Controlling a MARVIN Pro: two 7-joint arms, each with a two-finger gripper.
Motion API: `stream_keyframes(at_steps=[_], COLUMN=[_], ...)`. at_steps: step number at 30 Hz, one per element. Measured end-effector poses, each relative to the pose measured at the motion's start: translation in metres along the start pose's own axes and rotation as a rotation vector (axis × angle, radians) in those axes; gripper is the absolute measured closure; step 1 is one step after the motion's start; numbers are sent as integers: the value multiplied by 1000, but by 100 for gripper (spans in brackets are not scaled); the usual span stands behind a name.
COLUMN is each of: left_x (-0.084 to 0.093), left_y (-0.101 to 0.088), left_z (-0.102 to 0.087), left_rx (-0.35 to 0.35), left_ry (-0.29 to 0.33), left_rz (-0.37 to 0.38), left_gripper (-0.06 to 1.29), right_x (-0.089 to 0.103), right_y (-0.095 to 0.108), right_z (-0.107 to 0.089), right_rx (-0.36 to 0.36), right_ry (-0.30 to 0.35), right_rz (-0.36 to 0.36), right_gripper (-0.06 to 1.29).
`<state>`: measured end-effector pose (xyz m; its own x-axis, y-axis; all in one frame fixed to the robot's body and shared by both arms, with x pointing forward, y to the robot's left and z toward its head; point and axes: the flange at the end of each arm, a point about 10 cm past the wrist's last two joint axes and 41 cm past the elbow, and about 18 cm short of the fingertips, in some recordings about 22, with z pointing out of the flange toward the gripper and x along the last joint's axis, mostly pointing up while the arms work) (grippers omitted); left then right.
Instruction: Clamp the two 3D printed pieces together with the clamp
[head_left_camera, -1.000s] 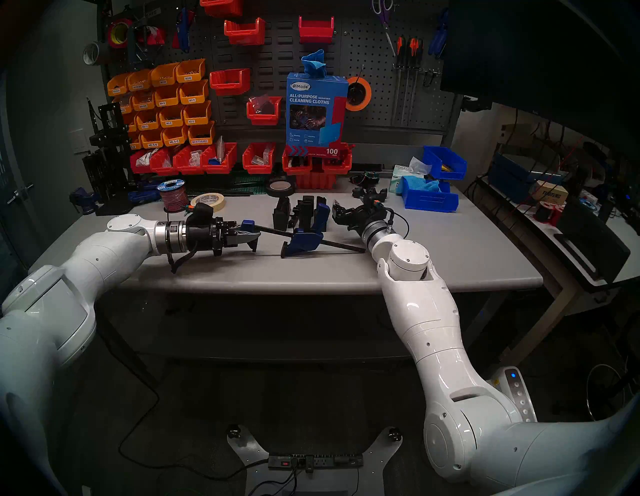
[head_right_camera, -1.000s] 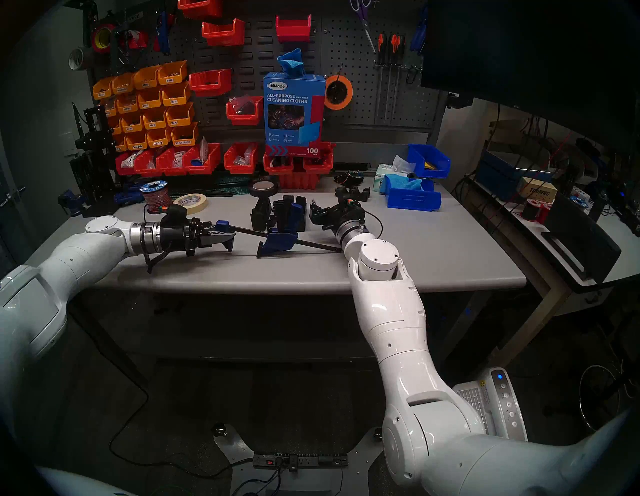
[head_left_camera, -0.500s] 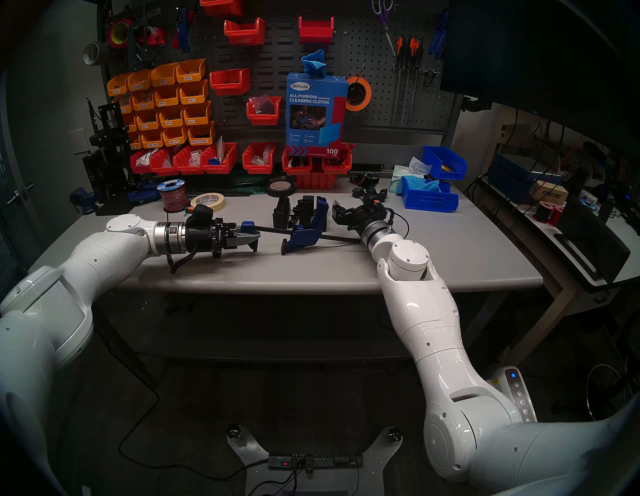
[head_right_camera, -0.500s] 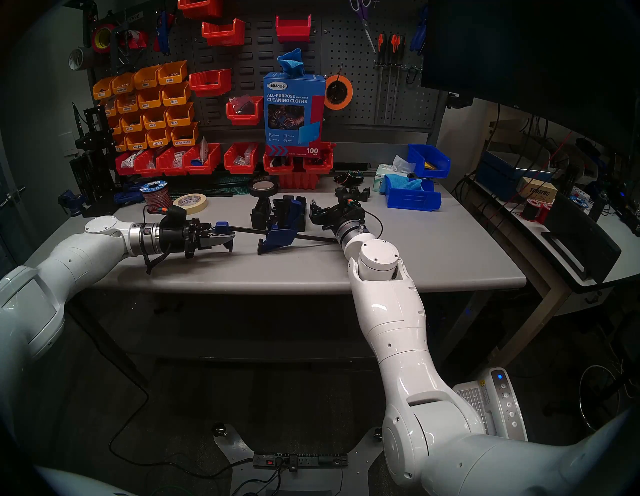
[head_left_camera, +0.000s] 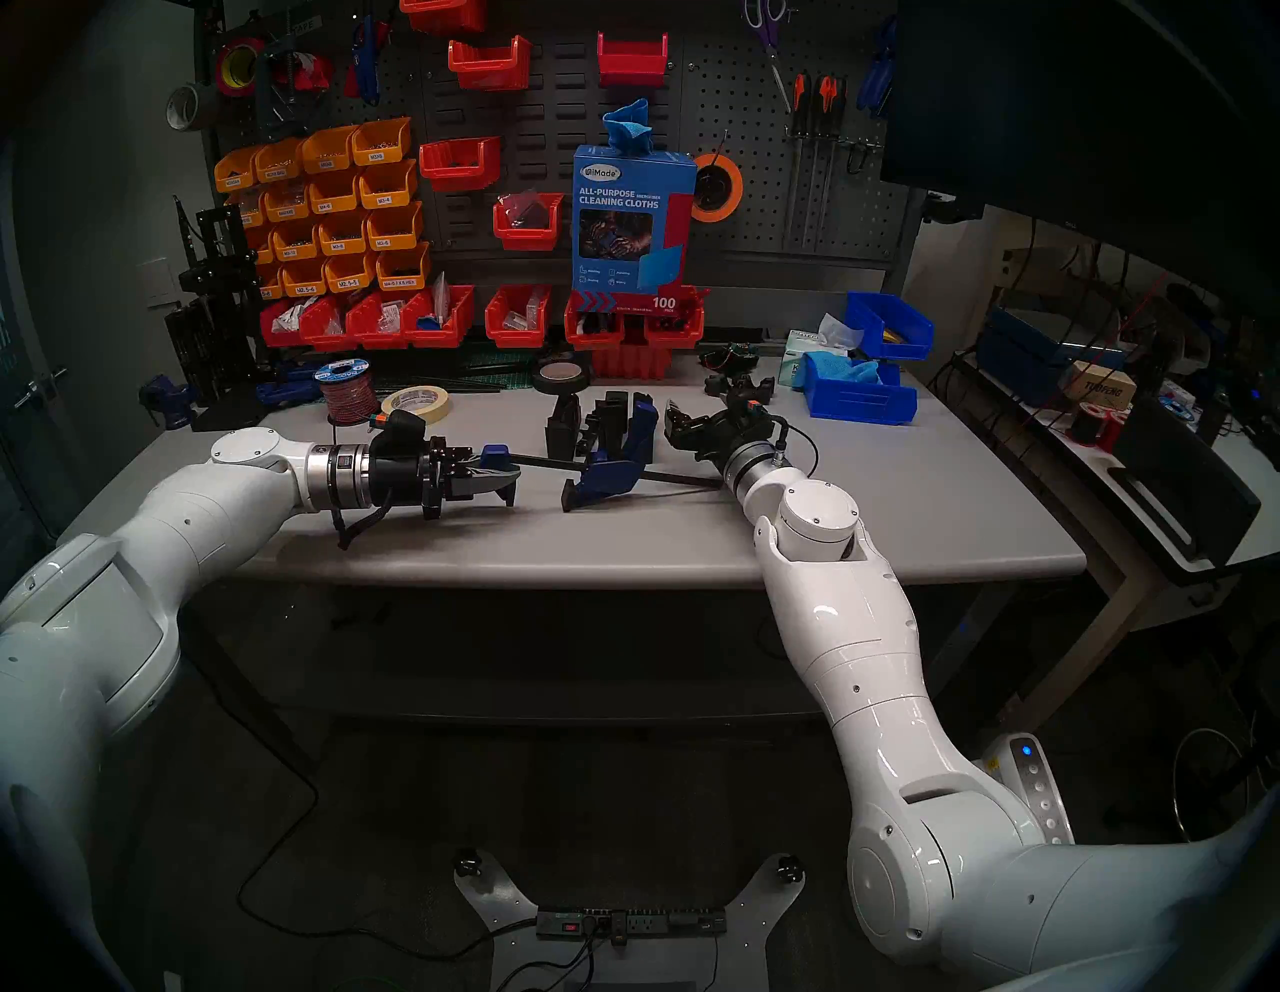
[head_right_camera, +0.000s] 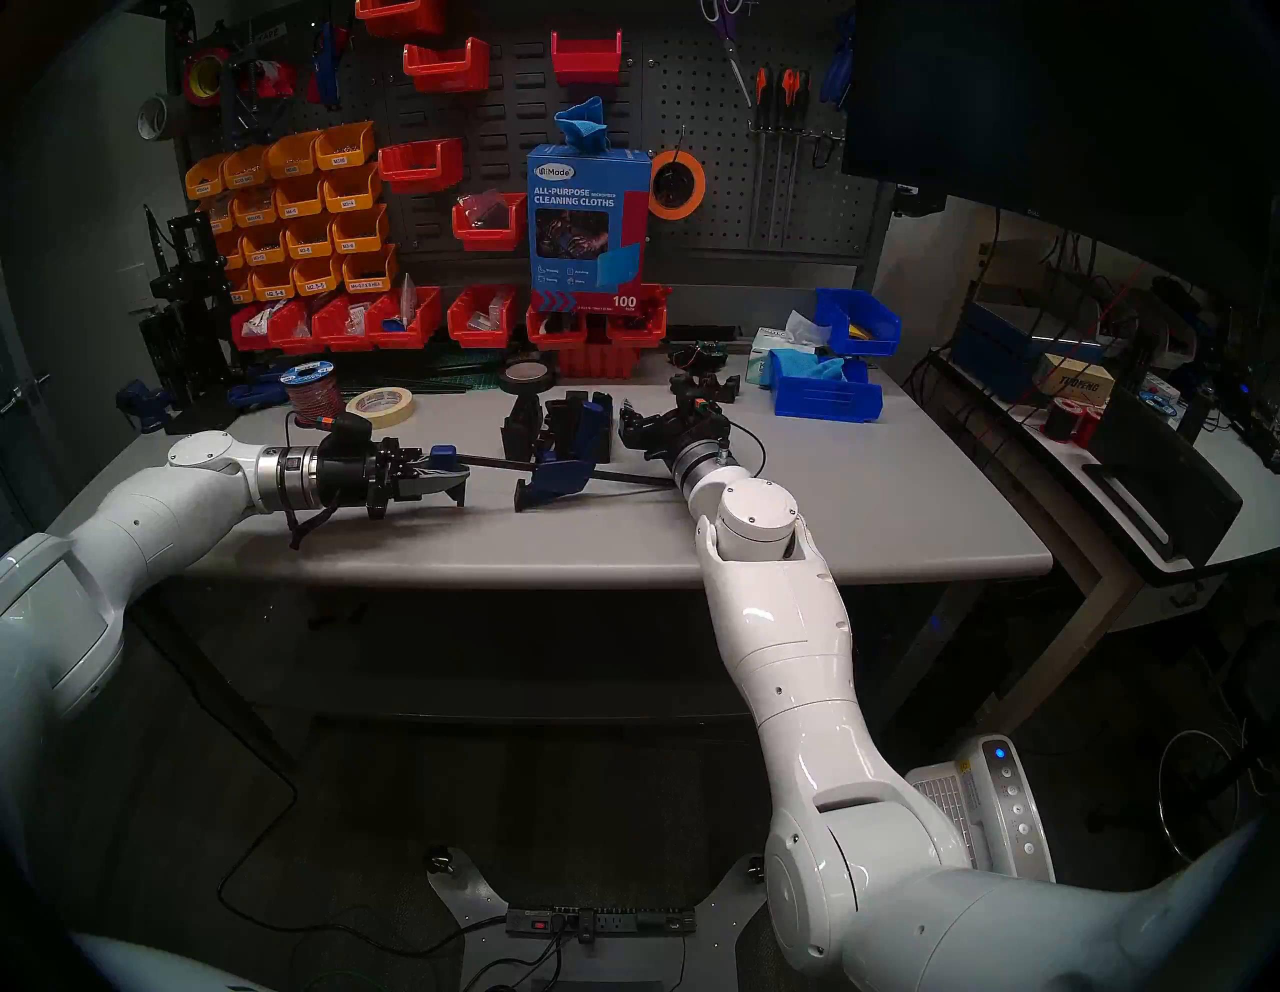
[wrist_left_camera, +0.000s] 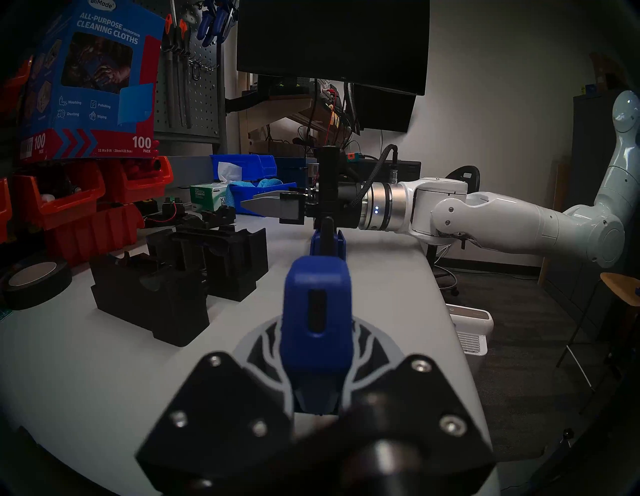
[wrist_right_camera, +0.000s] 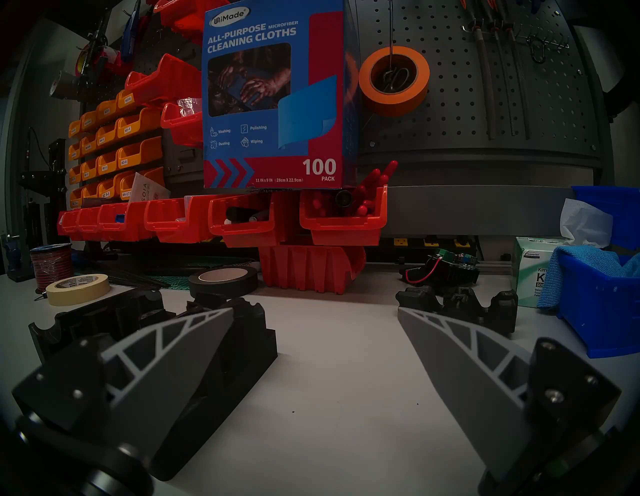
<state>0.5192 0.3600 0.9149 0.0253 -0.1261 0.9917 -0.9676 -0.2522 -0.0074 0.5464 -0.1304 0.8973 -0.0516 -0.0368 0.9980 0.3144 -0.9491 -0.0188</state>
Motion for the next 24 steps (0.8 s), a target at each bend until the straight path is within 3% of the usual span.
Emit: stream_keyframes(at_steps=[24], left_x=[0], left_y=[1], left_z=[-1], left_rx=[-4], left_ry=[-1], left_rz=[-7], left_gripper=[109], right_x=[1], right_y=[2], right_z=[0], right_rx=[-15], right_ry=[3], right_rz=[-3], right_gripper=[-1])
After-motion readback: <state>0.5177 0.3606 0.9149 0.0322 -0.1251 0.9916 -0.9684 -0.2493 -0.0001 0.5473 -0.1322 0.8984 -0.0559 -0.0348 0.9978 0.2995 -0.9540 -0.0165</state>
